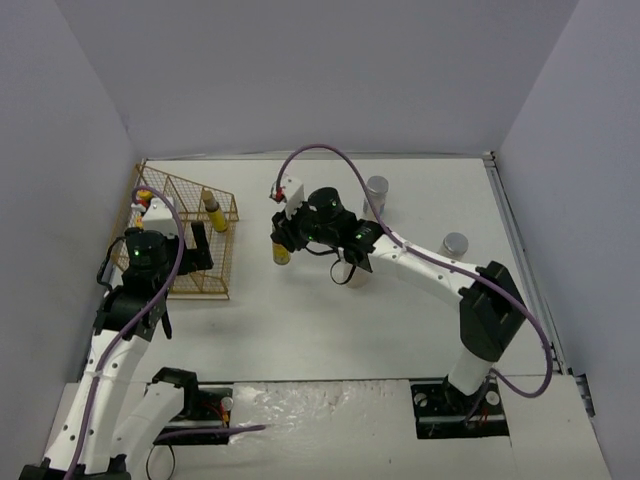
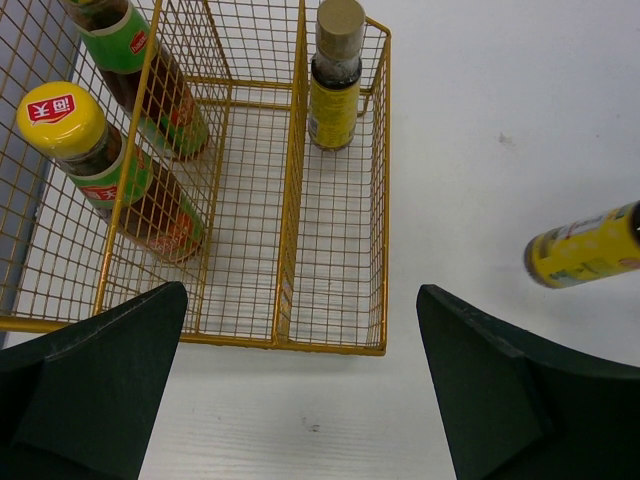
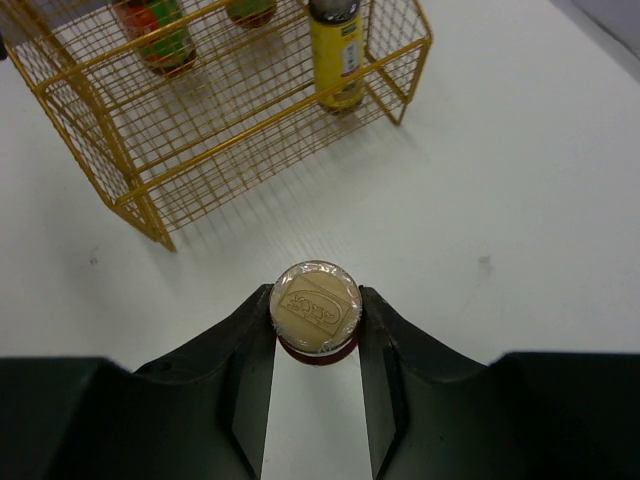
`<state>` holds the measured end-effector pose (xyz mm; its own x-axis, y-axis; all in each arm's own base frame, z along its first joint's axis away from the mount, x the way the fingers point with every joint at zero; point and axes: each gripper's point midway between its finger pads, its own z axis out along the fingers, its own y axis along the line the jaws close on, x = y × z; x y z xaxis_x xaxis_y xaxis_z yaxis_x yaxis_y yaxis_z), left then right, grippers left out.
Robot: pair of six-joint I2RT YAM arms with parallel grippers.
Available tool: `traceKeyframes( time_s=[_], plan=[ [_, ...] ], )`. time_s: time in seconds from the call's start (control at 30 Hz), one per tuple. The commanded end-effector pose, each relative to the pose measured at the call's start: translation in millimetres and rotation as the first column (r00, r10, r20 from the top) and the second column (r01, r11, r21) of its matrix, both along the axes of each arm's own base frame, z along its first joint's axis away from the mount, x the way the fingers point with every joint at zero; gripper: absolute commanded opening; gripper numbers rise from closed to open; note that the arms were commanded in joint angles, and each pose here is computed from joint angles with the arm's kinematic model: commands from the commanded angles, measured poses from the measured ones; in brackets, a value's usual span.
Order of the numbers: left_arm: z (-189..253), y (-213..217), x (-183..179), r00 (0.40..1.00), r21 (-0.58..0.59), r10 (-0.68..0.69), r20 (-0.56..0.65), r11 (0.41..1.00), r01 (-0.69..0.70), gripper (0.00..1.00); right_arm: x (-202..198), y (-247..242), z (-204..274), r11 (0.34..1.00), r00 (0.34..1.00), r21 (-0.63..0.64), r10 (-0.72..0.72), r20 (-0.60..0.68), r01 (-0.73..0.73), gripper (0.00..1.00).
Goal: Organize the condiment bottles
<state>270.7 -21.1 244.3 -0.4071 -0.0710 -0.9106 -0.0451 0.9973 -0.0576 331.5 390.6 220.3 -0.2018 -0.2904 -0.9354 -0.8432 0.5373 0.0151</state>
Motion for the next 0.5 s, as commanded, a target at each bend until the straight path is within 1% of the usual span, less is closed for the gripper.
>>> traceKeyframes(
  time_s=[0.0,0.23,0.33,0.47],
  plan=[
    [19,3,8,0.997,-0.003,0.015,0.079,1.0,-0.015,0.97,-2,37,29,0.99,0.988,0.115,0.059,0.143,-0.076,0.0],
    [19,1,8,0.997,-0.01,0.001,0.077,1.0,-0.001,0.97,-5,45,-20,0.995,0.993,0.071,0.069,0.1,-0.076,0.01],
    [19,-2,9,0.997,-0.017,-0.011,0.079,1.0,0.012,0.97,-10,44,-34,0.996,0.993,0.032,0.074,0.093,-0.077,0.06],
    [17,-8,10,0.997,-0.029,-0.038,0.073,0.999,0.04,0.97,-15,38,-46,0.997,0.994,0.02,0.07,0.079,-0.072,0.15]
  ],
)
